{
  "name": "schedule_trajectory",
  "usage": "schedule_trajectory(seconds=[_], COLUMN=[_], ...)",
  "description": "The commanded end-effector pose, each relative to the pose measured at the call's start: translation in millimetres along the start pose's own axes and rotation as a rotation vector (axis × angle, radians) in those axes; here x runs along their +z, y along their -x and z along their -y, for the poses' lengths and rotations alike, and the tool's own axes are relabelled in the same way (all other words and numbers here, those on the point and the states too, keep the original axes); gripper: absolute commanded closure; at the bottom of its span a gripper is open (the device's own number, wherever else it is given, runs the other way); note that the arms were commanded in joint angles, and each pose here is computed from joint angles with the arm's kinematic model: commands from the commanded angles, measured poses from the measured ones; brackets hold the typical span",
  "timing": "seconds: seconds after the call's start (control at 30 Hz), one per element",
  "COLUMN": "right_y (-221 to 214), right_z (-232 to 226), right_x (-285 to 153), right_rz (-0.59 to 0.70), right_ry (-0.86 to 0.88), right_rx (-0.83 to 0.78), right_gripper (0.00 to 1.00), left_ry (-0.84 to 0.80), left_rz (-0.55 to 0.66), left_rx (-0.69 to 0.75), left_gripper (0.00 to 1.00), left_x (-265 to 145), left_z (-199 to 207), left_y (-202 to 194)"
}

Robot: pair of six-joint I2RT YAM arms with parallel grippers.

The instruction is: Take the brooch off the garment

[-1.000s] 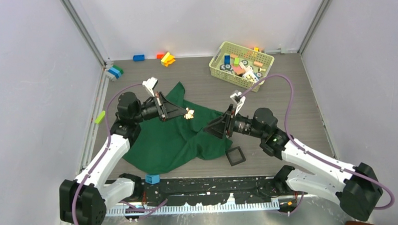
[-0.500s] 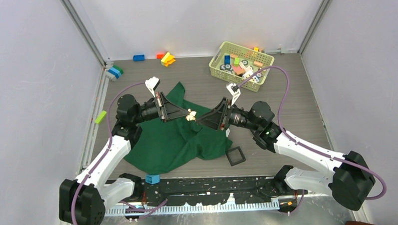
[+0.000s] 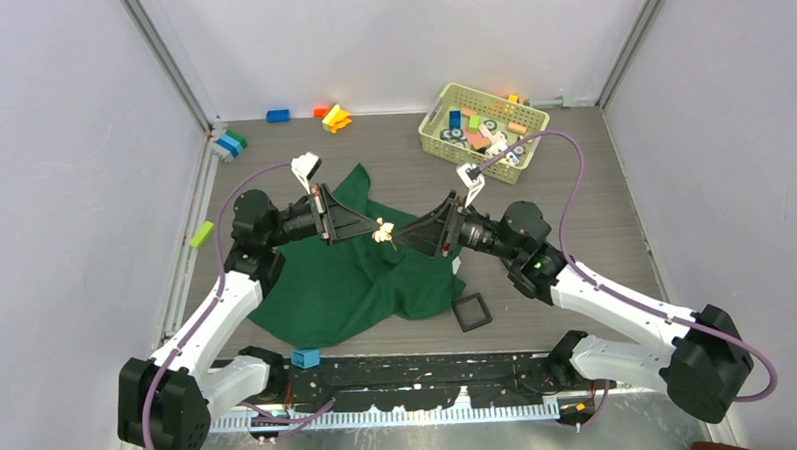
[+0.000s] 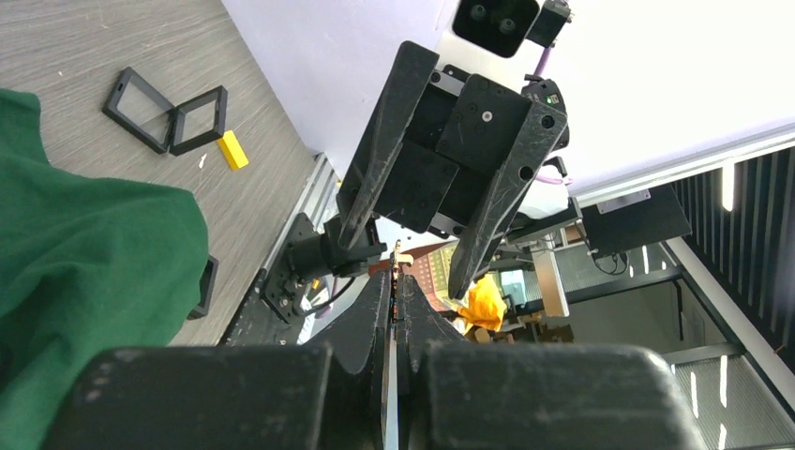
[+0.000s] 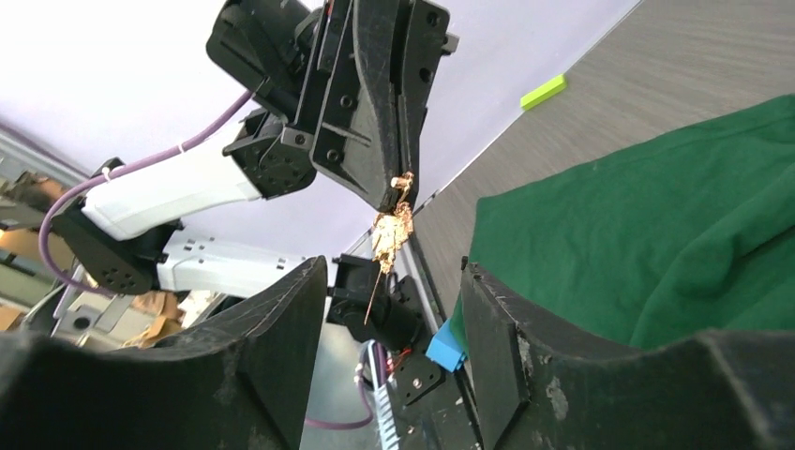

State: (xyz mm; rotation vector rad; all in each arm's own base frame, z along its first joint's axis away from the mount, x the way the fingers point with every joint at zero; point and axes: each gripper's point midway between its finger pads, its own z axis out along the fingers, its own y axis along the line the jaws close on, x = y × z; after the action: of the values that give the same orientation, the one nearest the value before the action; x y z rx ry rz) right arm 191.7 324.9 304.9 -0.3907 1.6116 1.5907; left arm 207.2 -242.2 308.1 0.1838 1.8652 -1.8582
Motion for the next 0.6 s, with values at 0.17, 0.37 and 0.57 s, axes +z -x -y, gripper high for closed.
schedule_trajectory(seconds=[0.17, 0.37, 0.57], right_y=[12, -9, -14], right_z=[17, 27, 19], right_x=[-24, -23, -10], right_rz=[0.092, -0.014, -0.067], right_ry=[-0.152, -0.166, -0.117], right_rx=[-0.14, -0.146, -0.14], right_gripper=[0.39, 0.41, 0.44], left_ry=[-0.056, -0.066, -0.076], left_rz=[-0.015, -0.03, -0.05], left_rx=[0.061, 0.064, 0.07], left_gripper=[1.0, 1.0, 1.0], left_x=[-3, -1, 1], left_z=[18, 20, 20], left_y=[-4, -6, -11])
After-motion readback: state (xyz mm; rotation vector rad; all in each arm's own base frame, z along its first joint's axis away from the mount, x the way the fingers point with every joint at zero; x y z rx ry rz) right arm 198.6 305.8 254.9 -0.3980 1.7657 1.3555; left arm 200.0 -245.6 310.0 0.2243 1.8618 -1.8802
